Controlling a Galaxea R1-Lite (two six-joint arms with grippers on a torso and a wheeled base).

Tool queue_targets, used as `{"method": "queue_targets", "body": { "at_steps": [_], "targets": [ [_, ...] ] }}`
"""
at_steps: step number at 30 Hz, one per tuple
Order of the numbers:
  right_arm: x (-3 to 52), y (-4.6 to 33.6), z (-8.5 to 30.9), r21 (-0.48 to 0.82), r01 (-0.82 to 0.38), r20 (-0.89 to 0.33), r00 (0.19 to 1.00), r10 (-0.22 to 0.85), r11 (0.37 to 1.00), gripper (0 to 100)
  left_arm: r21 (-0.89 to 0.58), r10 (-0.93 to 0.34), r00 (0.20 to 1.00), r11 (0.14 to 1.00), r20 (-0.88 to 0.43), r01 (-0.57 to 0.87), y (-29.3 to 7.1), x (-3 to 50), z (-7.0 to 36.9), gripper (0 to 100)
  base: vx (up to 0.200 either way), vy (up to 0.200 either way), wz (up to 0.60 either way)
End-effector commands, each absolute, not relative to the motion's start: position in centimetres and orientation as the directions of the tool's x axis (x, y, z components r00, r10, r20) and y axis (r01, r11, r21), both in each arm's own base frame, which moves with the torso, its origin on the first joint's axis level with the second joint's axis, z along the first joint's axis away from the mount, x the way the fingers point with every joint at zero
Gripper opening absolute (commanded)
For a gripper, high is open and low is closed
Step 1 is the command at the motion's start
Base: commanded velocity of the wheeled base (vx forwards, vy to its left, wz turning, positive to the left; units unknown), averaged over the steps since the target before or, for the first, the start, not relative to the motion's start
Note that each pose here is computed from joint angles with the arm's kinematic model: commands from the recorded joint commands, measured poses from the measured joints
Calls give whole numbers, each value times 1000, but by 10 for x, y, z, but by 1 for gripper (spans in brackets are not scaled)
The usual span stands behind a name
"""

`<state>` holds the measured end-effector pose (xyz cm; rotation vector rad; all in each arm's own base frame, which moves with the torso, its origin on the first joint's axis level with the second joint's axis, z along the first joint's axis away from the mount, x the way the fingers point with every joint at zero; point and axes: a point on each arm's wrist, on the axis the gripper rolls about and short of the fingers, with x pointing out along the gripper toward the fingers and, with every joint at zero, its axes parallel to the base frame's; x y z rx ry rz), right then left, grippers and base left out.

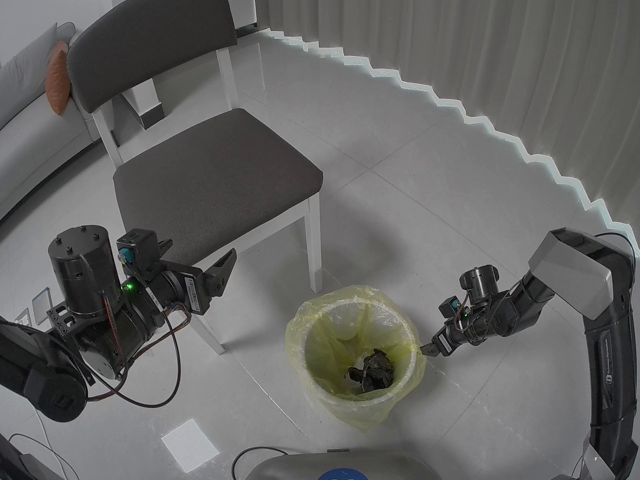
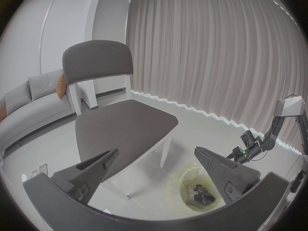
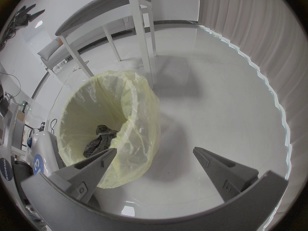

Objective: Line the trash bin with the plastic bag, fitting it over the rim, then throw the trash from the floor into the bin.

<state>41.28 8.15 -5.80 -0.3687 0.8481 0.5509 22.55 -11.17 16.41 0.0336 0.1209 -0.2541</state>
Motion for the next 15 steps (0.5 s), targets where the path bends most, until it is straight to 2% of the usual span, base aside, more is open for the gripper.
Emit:
{"method": "queue_targets", "body": {
  "at_steps": [1,11,15],
  "targets": [
    [416,85,-61,-92,-588,-789,536,302,804,100,18,-250,960,967,-125,254,-112,225,164,100,0,0,0],
    [427,95,-60,-109,-510,-772,584,251,853,100,19,-250,960,967,-127,254,-113,224,163,100,0,0,0],
    [434,108,-59,-64,-455,-757,602,254,888,100,20,-251,959,967,-130,255,-114,225,162,100,0,0,0]
  ]
}}
